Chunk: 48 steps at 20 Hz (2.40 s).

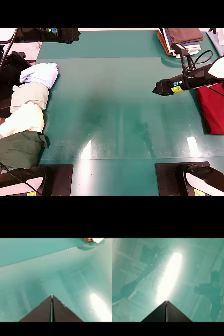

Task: Fold the shirts.

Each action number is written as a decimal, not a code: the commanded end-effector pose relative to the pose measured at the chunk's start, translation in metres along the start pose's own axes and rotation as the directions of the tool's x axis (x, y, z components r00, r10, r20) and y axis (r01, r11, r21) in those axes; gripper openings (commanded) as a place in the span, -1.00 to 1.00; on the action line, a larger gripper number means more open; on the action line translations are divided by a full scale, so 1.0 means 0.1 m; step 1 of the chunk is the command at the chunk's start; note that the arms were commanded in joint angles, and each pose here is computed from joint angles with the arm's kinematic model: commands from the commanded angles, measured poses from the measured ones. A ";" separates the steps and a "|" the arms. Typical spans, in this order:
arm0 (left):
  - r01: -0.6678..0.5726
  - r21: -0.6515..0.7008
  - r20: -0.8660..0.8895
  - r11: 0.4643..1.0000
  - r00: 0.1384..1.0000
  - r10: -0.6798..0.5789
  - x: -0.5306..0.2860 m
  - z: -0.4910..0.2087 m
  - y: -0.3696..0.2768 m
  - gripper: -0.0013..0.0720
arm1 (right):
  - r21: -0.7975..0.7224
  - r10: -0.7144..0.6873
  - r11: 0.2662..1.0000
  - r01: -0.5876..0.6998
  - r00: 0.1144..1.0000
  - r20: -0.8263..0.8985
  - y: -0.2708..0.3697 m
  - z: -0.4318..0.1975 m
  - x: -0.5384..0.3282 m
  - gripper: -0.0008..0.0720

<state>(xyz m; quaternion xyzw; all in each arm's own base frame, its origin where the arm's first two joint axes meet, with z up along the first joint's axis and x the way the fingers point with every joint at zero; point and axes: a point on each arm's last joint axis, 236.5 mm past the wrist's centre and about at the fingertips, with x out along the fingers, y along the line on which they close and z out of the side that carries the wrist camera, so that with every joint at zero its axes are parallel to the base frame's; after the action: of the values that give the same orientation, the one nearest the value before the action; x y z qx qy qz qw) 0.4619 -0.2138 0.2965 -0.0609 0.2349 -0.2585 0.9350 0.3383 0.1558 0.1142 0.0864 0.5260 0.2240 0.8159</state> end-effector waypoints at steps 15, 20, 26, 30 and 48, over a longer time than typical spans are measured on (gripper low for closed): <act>0.012 -0.012 0.041 1.000 0.999 -0.011 -0.01 0.10 -0.03 -0.90 | -0.004 0.004 1.000 -0.004 1.000 -0.001 0.02 0.00 0.00 -0.93; -0.074 0.097 0.091 0.992 0.994 0.065 -0.01 0.22 0.17 -0.90 | -0.003 0.005 1.000 -0.005 1.000 -0.003 0.02 -0.01 0.00 -0.93; -0.491 0.142 -0.042 0.860 0.865 0.501 0.17 -0.21 1.77 0.75 | -0.003 0.005 1.000 -0.005 1.000 -0.004 0.03 -0.01 0.00 -0.93; -0.619 0.067 -0.339 0.782 0.723 0.602 0.37 -1.27 3.00 0.75 | -0.003 0.005 1.000 -0.006 1.000 -0.005 0.03 -0.01 0.00 -0.93; -0.682 0.012 -0.282 0.731 0.699 0.657 0.08 -0.82 3.38 -0.91 | -0.060 0.020 0.998 -0.011 0.989 0.148 0.23 0.45 -0.40 -0.93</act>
<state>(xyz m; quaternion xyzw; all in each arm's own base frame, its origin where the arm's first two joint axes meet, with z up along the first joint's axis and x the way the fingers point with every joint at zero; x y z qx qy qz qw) 0.5846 0.0816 0.0699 0.0221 0.4328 0.1081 0.8947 0.3497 0.1597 0.1435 0.0853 0.4912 0.2319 0.8353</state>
